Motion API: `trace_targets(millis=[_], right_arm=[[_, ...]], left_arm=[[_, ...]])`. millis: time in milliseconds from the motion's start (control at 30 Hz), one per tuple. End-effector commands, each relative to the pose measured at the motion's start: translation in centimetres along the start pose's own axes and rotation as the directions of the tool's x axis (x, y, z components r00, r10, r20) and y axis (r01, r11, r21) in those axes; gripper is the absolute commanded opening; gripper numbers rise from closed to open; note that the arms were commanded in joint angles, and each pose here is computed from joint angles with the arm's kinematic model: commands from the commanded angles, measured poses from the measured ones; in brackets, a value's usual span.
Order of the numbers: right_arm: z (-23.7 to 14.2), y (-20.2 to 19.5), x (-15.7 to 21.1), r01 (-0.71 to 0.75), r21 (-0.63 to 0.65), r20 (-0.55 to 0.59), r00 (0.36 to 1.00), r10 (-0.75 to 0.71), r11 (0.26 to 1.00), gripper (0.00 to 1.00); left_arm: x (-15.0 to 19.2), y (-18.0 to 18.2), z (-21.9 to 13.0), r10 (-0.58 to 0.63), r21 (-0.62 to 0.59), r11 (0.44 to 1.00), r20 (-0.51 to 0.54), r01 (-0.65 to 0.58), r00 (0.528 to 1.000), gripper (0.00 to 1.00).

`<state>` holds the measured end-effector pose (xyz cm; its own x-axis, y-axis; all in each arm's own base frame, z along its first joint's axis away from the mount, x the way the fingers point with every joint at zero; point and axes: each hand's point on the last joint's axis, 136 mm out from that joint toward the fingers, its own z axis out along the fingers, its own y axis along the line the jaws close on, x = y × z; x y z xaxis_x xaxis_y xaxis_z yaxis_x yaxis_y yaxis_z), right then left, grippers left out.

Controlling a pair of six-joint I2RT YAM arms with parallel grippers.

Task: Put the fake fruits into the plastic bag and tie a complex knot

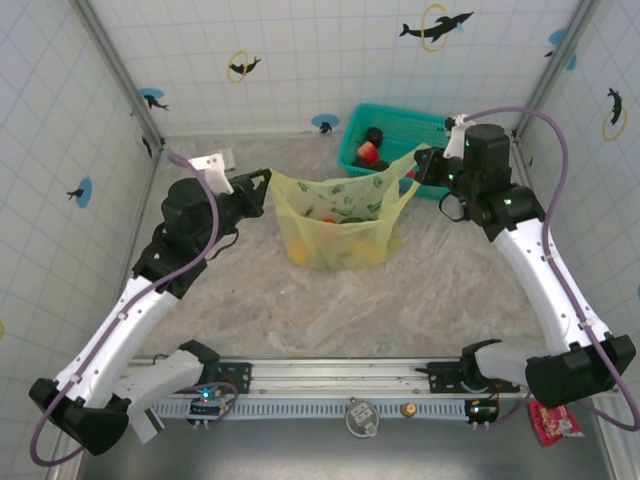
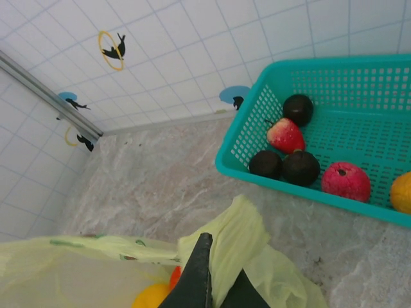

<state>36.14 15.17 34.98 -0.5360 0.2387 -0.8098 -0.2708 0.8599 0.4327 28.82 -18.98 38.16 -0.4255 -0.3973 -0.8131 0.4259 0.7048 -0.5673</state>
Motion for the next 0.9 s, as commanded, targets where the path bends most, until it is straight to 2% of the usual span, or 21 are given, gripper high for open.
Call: trace_targets(millis=[0,100,167,233,367,533,667,867], right_arm=[[-1.0,1.3,-2.8,0.009,-0.036,0.083,0.997,-0.006,0.999,0.0],[-1.0,1.2,-3.0,0.012,-0.032,0.087,0.996,-0.009,0.999,0.0],[-0.9,1.1,-3.1,0.013,-0.028,0.085,0.996,-0.011,1.0,0.0],[-0.9,1.1,-3.2,0.014,-0.028,0.085,0.996,-0.012,1.0,0.0],[-0.8,1.0,-3.3,0.013,-0.026,0.083,0.997,-0.011,1.0,0.0],[-0.7,1.0,-3.6,0.018,-0.024,0.08,0.997,-0.016,1.0,0.0],[-0.5,1.1,-3.7,0.021,-0.03,0.078,0.997,-0.019,0.999,0.0],[-0.2,1.4,-3.3,0.026,-0.052,0.058,0.998,-0.023,0.998,0.0]], left_arm=[[-2.2,-3.0,-1.6,0.052,0.115,0.992,0.078,-0.06,0.996,0.27],[-2.4,-3.1,-2.2,0.103,0.118,0.986,0.104,-0.115,0.989,0.56],[-2.2,-3.4,-2.9,0.147,0.138,0.977,0.123,-0.163,0.981,0.66],[-1.8,-3.8,-3.7,0.186,0.167,0.964,0.14,-0.209,0.972,0.71],[1.2,-2.5,-4.5,0.278,0.184,0.935,0.145,-0.302,0.95,0.76],[4.1,-0.9,-5.7,0.365,0.188,0.893,0.229,-0.409,0.902,0.82],[6.0,-0.1,-5.3,0.406,0.208,0.866,0.242,-0.455,0.882,0.82],[5.9,-0.1,-3.0,0.444,0.206,0.837,0.286,-0.507,0.849,0.79]])
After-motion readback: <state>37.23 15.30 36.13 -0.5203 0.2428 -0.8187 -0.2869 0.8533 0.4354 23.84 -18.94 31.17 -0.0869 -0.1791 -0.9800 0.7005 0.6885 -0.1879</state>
